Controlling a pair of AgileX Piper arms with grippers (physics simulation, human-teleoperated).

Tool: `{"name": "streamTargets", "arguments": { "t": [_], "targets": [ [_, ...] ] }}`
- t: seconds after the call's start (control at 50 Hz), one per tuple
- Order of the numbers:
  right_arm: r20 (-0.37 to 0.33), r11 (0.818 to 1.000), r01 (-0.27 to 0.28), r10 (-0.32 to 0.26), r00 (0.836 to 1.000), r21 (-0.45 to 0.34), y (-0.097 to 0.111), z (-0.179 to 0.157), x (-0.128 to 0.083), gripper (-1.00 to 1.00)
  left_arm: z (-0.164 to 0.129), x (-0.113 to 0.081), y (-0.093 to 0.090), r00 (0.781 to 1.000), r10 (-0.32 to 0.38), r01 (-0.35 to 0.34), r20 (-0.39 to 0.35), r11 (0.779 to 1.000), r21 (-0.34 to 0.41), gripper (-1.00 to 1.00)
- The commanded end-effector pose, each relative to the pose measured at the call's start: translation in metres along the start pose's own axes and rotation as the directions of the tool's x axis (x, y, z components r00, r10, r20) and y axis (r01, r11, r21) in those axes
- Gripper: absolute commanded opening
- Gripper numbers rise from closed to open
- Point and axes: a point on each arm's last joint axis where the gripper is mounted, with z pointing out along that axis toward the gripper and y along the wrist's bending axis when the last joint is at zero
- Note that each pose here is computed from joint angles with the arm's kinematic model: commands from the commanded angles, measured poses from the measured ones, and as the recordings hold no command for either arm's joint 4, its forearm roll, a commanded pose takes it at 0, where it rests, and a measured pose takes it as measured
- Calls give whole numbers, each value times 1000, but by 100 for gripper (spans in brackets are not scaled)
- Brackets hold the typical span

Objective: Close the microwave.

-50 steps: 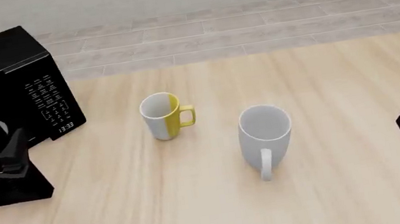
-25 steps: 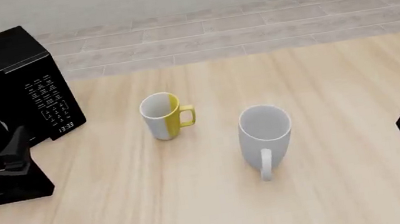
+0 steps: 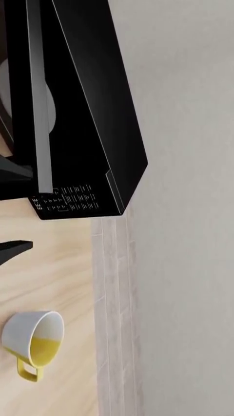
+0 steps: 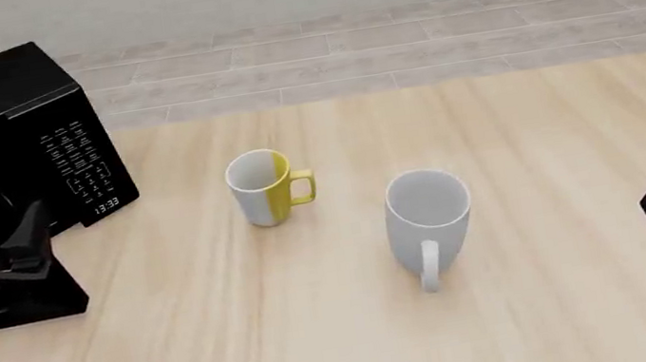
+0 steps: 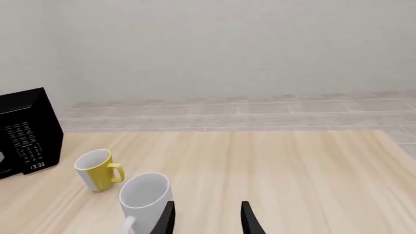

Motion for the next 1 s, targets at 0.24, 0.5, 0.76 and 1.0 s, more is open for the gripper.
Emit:
{"name": "streamTargets", "arguments": {
  "t": [0.24, 0.5, 0.76, 1.0],
  "targets": [
    [7, 1000, -12, 12, 1000, -9, 1, -1, 0, 100, -6, 32, 6, 975, -15, 3, -221, 999, -52, 100],
    [8, 1000, -17, 17, 1000, -4, 0, -2, 0, 100, -4, 35, 6, 973, -21, 9, -229, 999, -54, 100],
    [6, 1000, -14, 14, 1000, -6, 0, -1, 0, 100, 1, 36, 6, 972, -26, 14, -235, 998, -54, 100],
    [7, 1000, -15, 15, 1000, -5, 0, -2, 0, 100, 7, 35, 4, 969, -39, 29, -244, 999, -44, 100]
  ]
}}
